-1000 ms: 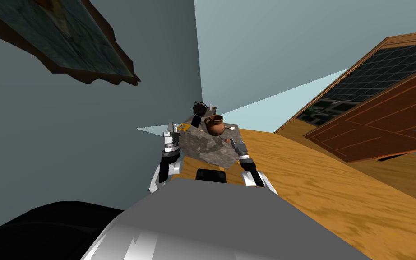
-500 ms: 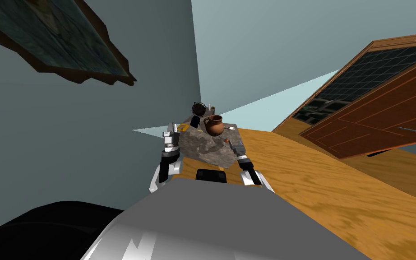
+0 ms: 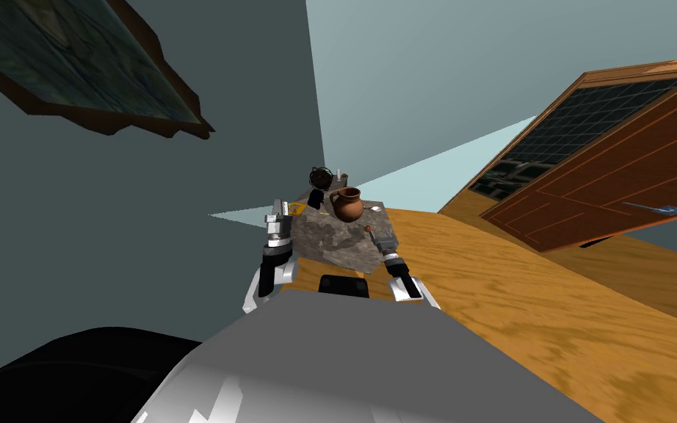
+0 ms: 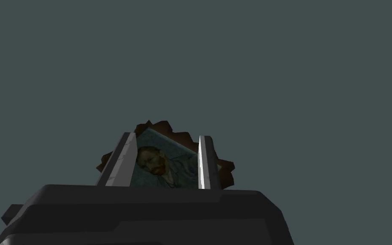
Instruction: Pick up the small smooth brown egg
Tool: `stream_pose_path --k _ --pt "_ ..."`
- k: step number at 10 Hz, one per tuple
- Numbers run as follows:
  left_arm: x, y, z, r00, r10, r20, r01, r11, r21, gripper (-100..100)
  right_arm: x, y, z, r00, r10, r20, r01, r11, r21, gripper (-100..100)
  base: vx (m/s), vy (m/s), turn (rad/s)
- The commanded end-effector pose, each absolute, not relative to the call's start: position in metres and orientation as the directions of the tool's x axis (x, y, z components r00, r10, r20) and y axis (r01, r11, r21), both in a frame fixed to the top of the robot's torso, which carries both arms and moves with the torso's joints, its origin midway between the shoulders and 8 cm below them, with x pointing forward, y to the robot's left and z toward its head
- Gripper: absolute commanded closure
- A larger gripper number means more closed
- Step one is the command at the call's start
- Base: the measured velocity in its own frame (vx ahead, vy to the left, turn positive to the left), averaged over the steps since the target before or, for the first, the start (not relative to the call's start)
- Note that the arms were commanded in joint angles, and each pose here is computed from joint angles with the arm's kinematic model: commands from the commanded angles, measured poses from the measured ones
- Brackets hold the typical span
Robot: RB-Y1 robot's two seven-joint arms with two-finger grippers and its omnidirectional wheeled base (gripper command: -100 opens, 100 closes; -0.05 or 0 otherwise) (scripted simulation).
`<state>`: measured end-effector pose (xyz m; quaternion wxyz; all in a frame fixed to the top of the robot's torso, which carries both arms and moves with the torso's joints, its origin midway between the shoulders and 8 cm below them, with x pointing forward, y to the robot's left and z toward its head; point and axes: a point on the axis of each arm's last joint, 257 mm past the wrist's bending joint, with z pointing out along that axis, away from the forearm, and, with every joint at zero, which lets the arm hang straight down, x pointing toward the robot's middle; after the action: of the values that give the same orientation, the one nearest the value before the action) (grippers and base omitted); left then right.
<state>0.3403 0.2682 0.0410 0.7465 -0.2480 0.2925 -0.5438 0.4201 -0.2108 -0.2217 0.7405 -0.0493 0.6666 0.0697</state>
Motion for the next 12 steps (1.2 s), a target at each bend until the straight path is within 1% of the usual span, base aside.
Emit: stream_pose_path --k 1,7,12 --pt "0.340 0.268 0.041 0.237 -0.957 -0.167 0.667 0.286 -0.688 0 0.422 -0.208 -0.235 0.078 -0.007 -0.997 -0.167 0.986 -0.020 -100 0.021 0.012 -0.066" --pt "0.340 0.268 0.041 0.237 -0.957 -0.167 0.667 0.286 -0.688 0 0.424 -0.203 -0.266 0.028 -0.141 -0.990 -0.172 0.974 -0.144 -100 0.026 0.017 -0.038" --pt "0.340 0.268 0.041 0.237 -0.957 -0.167 0.667 0.286 -0.688 0 0.425 -0.200 -0.300 -0.027 -0.255 -0.967 -0.193 0.950 -0.245 -100 0.046 0.021 -0.032"
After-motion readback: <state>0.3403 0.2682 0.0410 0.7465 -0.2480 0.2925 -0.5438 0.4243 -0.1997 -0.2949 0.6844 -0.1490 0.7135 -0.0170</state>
